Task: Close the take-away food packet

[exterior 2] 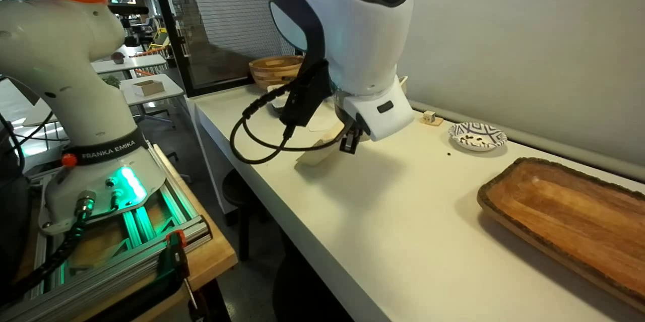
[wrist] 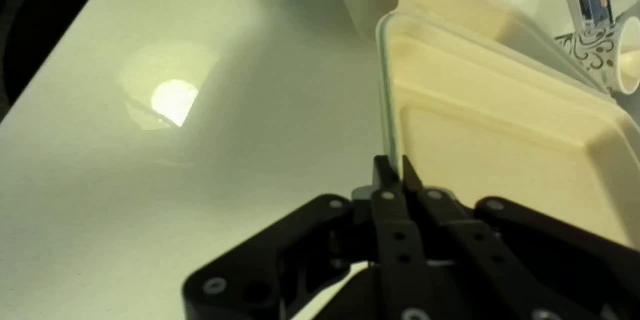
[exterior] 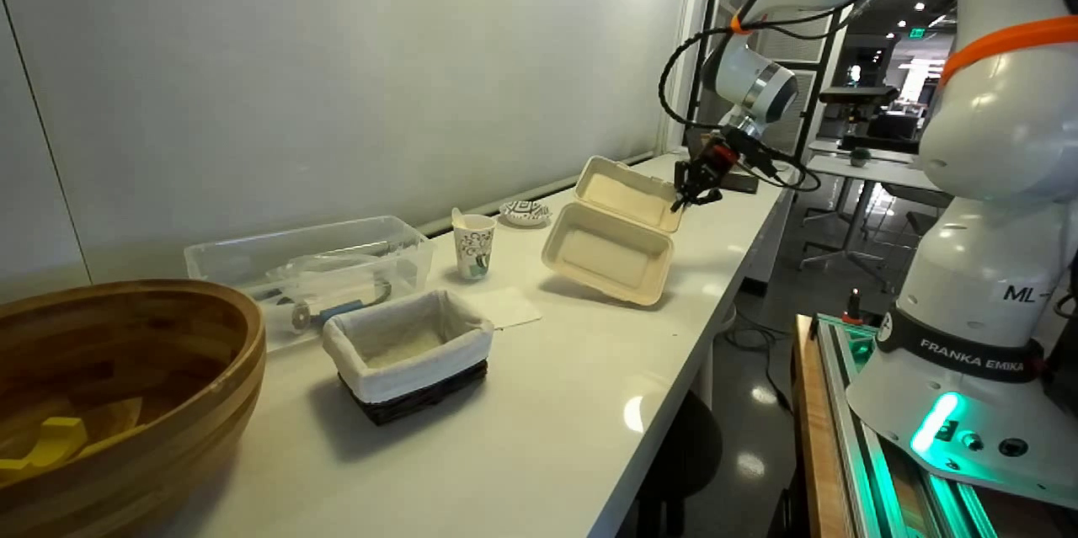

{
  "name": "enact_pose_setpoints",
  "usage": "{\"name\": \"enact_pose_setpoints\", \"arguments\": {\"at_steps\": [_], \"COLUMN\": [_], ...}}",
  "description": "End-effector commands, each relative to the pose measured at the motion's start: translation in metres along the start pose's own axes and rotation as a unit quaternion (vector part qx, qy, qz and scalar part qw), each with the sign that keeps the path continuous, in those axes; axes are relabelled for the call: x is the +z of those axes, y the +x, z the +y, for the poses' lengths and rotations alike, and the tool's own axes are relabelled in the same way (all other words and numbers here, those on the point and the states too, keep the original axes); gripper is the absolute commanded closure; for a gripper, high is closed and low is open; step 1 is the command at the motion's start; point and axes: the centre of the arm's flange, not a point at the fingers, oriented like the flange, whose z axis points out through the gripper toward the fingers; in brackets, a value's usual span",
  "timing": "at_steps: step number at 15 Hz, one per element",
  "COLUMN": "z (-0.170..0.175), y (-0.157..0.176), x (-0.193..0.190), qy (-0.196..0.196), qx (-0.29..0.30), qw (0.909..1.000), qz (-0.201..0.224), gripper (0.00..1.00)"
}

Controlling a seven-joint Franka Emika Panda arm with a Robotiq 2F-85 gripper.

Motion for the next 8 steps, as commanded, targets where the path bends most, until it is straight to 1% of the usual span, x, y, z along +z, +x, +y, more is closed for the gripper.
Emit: {"name": "enact_pose_setpoints", "arguments": {"at_steps": [1,2,4,6,8], "z": [0.028,0.031,0.035,0.033,0.025], "y": [0.011,0.014,0.019,0.024,0.028], "x": [0.017,0.020,0.025,0.029,0.032], "qy": [0.010,0.008,-0.017,-0.054,-0.098], "qx": [0.014,0.019,0.023,0.030,0.033], "qw": [0.9988,0.9982,0.9968,0.9934,0.9865], "qz": [0.046,0.057,0.075,0.096,0.127], "gripper": [0.99,0.99,0.99,0.99,0.99]}}
